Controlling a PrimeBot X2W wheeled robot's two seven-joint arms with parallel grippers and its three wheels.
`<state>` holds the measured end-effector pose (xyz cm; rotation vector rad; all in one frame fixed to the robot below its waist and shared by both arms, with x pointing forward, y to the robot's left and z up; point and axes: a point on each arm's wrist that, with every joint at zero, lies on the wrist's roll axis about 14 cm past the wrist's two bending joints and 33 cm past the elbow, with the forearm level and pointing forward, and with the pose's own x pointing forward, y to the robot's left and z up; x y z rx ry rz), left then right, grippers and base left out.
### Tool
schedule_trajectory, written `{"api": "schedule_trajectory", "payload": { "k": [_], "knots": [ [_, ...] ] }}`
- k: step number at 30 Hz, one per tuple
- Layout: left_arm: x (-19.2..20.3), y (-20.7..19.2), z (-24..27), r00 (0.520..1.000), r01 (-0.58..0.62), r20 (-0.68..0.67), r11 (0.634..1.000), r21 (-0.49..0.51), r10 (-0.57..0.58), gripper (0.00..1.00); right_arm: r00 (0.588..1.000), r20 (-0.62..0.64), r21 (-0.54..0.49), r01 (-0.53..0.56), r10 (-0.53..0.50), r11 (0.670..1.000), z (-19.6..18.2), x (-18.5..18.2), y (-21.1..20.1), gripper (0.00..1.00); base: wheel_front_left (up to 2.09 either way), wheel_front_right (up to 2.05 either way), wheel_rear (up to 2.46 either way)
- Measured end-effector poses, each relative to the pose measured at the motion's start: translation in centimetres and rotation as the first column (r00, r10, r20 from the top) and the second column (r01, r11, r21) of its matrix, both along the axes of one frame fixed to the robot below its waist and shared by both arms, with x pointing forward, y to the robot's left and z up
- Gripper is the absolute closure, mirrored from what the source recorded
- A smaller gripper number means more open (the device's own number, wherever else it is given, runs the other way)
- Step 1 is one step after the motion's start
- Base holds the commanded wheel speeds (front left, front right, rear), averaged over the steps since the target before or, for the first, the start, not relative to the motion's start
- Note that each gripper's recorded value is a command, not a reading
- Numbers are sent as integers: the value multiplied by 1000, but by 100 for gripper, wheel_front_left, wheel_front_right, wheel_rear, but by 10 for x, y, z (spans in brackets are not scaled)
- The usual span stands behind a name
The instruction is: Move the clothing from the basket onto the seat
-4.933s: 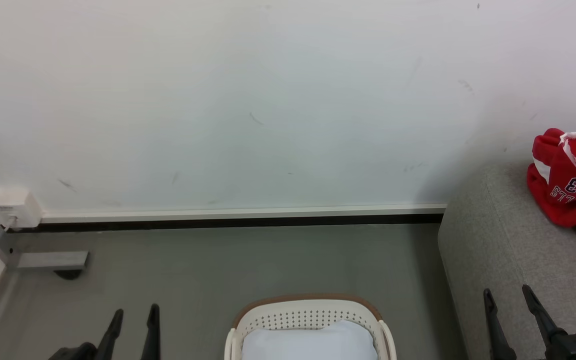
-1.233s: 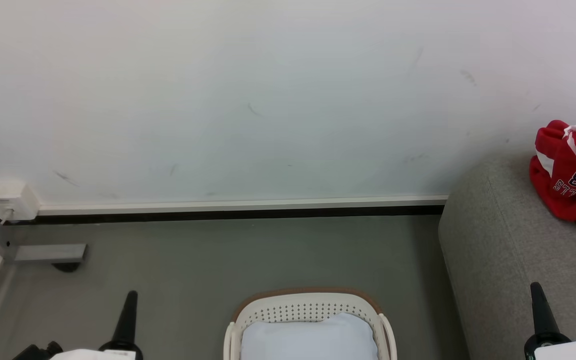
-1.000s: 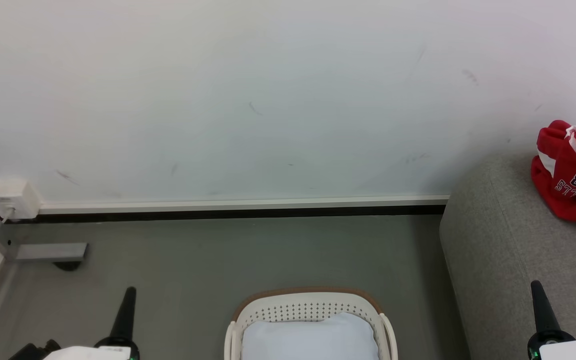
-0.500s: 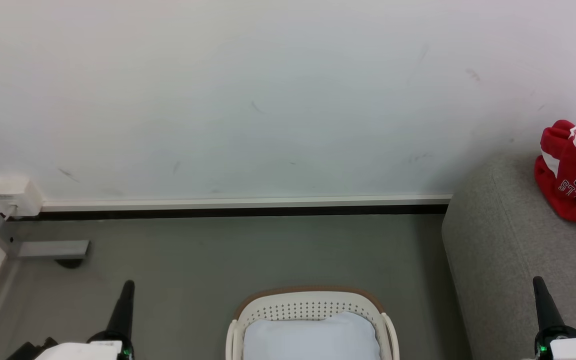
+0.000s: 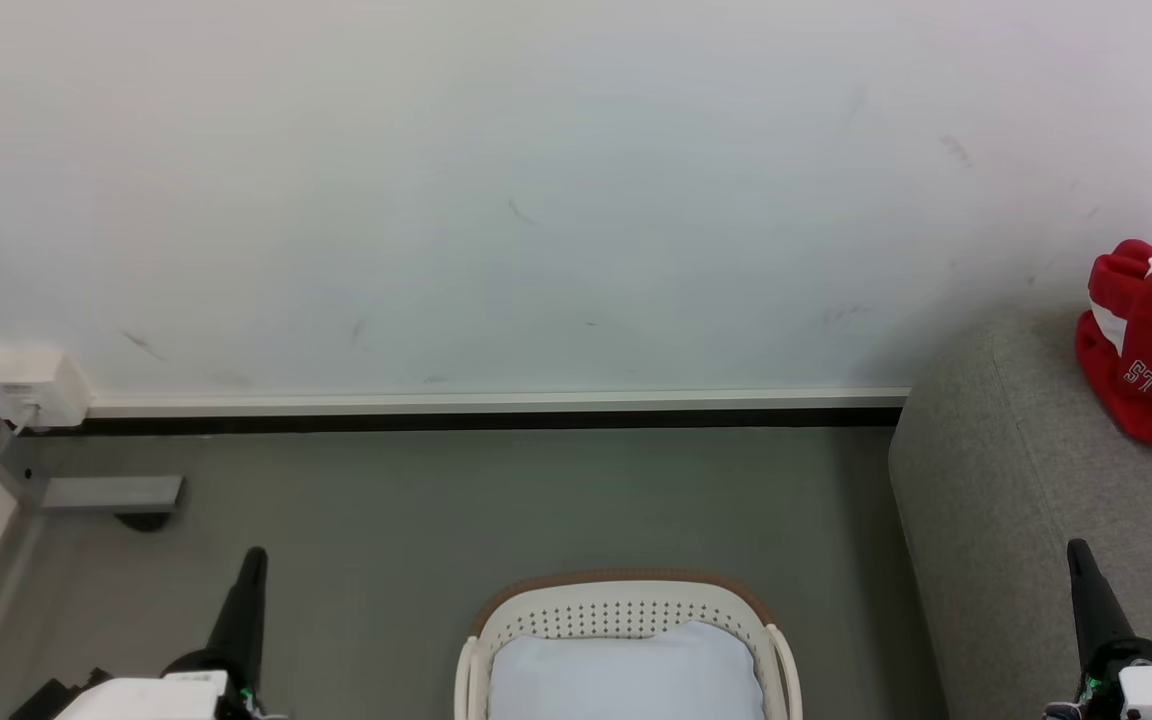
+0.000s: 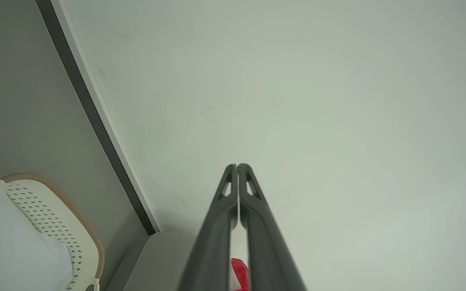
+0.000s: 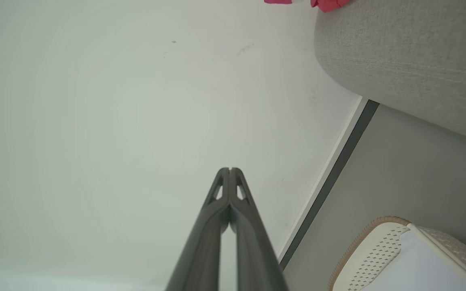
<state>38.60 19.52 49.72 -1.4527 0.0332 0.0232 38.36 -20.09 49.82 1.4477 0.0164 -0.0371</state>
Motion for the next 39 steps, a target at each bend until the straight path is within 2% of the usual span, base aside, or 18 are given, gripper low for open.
{"api": "schedule_trajectory", "payload": {
  "k": [19, 39],
  "knots": [
    [2, 5, 7, 1000, -5, 27, 993, -116, 8, 100, 1000, 24, 130, -16, 13, 991, 5, 4, 2, 100, 0, 0, 0],
    [2, 5, 7, 1000, -5, 28, 993, -116, 8, 100, 1000, 26, 130, -16, 13, 991, 6, 4, 2, 100, 0, 0, 0]
  ]
}}
